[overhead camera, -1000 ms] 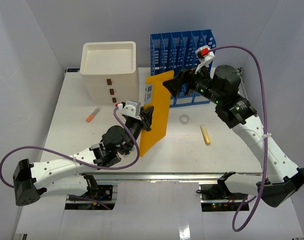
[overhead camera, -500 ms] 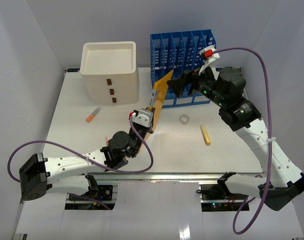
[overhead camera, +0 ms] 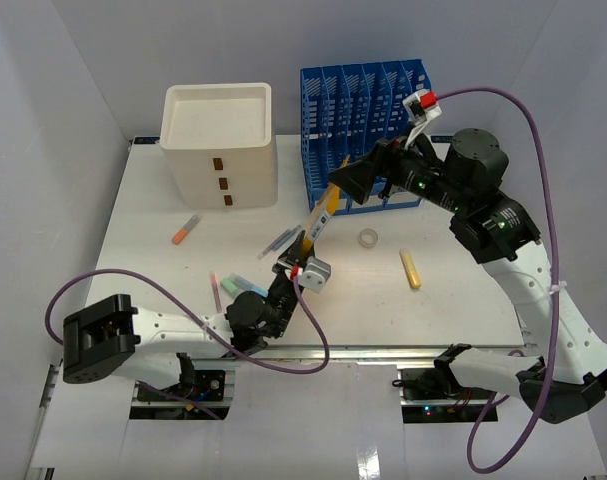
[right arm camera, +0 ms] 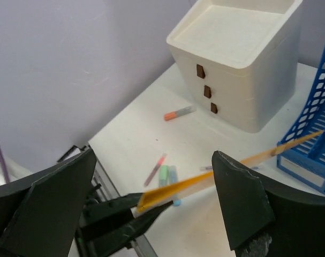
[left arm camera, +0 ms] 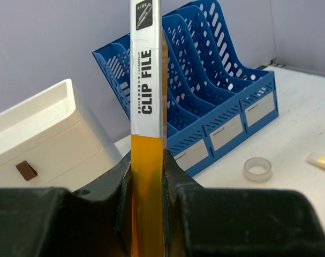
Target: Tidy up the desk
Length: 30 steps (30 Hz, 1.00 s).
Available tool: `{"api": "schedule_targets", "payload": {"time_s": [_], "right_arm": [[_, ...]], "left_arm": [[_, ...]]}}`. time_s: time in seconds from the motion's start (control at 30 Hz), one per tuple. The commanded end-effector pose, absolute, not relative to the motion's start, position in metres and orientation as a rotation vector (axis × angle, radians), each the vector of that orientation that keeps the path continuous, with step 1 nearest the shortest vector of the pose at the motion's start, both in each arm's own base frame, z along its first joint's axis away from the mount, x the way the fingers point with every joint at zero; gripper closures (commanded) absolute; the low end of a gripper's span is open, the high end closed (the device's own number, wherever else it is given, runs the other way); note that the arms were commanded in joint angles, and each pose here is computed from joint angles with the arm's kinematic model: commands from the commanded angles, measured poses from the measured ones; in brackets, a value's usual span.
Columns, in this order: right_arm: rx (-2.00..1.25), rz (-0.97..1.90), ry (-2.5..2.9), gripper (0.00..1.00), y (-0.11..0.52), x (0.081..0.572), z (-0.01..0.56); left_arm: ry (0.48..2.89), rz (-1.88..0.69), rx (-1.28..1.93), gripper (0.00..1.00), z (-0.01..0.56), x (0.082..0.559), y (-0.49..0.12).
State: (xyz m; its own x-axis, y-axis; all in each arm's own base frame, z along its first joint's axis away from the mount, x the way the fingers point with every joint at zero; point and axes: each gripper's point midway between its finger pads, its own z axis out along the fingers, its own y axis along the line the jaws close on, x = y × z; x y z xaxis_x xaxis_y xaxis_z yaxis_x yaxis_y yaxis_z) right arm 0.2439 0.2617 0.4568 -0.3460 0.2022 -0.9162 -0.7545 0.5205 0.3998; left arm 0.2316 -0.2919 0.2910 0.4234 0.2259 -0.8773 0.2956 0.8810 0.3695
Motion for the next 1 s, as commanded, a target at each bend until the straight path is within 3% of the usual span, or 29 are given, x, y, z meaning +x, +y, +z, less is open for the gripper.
{"api": "schedule_targets", "payload": {"time_s": [0.0,0.63,0.97], "right_arm": [[-0.403,1.172,1.672,0.06,0.265,0.222,0.466],[-0.114,0.781,1.808,0.08,0.189,0.224,0.402],[0.017,0.859,1.937,0.13,0.188,0.225,0.355]], "left_arm": [[1.033,0.002,0.370,1.00,0.331,0.227,-0.270],[0.937,0.137,0.242,1.00,0.364,0.241,-0.301],[0.910,0.128,0.238,1.00,0.374,0.238,-0.302]]}}
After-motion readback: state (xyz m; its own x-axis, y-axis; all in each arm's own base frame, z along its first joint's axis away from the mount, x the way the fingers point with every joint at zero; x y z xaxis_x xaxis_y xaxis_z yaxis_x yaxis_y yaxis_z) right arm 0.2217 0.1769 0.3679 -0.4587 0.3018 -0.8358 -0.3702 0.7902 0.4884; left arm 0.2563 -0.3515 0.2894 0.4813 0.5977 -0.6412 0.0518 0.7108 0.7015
